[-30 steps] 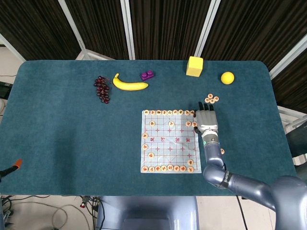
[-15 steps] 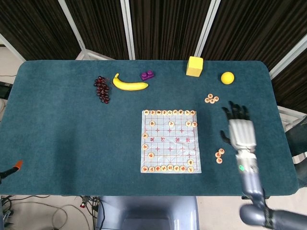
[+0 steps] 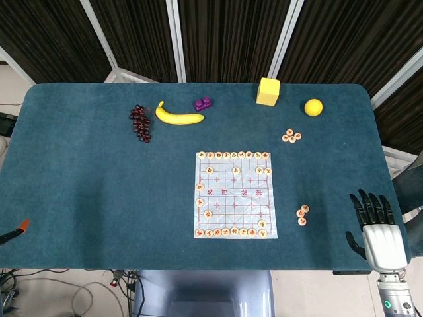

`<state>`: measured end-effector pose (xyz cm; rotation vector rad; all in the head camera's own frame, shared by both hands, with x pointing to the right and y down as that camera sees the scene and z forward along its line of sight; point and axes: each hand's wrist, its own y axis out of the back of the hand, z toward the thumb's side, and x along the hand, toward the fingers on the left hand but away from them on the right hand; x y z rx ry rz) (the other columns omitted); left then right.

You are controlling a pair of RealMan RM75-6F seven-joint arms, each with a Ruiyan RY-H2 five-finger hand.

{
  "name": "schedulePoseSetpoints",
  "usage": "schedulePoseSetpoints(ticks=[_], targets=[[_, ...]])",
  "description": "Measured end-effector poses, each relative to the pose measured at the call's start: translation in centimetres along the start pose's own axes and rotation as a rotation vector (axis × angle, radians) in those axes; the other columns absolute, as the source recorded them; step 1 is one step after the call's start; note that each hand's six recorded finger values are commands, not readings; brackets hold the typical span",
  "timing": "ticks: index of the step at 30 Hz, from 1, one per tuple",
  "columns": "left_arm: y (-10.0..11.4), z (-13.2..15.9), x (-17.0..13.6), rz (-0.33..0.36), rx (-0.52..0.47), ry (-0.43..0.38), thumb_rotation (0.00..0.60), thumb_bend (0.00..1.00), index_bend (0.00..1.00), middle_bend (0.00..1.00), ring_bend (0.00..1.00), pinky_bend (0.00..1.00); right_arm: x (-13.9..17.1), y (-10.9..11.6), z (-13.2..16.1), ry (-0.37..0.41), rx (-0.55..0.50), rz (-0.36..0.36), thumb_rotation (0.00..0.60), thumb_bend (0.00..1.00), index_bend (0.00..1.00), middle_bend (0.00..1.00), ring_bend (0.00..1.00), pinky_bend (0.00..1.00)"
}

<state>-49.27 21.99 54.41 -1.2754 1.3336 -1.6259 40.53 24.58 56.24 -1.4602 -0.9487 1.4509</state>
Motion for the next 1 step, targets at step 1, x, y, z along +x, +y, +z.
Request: schedulePoseSetpoints(ticks=[1], targets=[[0.0, -0.05, 0.01, -0.001, 0.002, 0.001, 0.6, 0.03, 0.05, 0.0, 0.0, 0.04, -0.01, -0.13, -0.09, -0.001, 0.007, 0.013, 0.6, 0.38, 0.0, 0.0, 0.0, 0.04]])
